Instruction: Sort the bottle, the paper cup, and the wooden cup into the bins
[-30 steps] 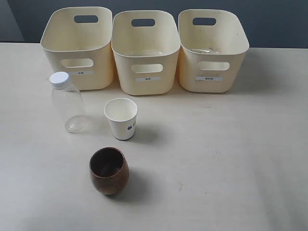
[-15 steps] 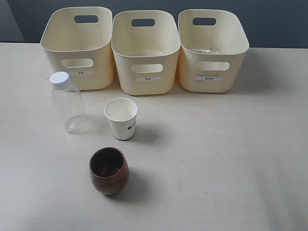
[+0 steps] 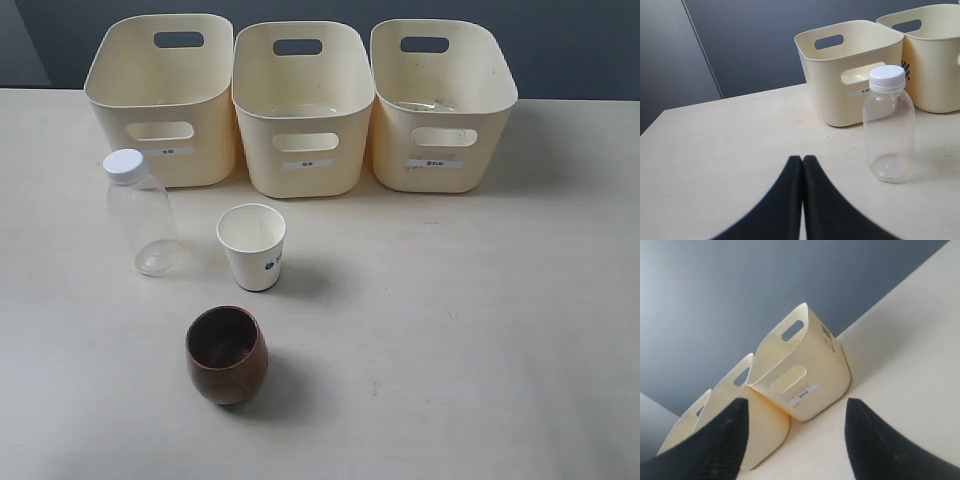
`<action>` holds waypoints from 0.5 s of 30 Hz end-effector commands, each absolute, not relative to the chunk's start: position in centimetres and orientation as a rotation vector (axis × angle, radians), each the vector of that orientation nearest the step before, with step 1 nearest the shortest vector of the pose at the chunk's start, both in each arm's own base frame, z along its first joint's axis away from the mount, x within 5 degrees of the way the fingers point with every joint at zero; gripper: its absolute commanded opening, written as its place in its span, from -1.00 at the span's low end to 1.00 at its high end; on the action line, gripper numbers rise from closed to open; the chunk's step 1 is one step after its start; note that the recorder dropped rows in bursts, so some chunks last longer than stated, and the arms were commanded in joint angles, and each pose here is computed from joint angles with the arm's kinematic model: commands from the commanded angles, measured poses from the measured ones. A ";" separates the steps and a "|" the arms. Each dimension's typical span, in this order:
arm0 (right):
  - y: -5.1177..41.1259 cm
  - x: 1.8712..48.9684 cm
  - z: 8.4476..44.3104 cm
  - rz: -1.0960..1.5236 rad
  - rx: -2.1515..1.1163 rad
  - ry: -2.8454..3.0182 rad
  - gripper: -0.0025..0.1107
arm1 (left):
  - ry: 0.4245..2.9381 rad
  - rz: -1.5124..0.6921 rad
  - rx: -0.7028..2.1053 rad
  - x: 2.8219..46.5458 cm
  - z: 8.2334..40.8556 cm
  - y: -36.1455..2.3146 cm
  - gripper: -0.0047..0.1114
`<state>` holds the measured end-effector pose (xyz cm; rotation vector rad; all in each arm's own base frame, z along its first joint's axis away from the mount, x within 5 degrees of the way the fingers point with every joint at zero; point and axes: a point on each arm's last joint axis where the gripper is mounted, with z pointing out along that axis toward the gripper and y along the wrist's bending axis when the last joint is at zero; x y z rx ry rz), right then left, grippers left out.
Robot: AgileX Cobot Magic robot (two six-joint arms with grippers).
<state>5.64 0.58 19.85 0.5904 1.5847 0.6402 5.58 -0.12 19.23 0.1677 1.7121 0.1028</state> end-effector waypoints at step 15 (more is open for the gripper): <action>6.8 13.2 30.5 0.958 -0.360 1.649 0.02 | 1.708 0.095 0.165 5.6 19.2 -0.1 -0.92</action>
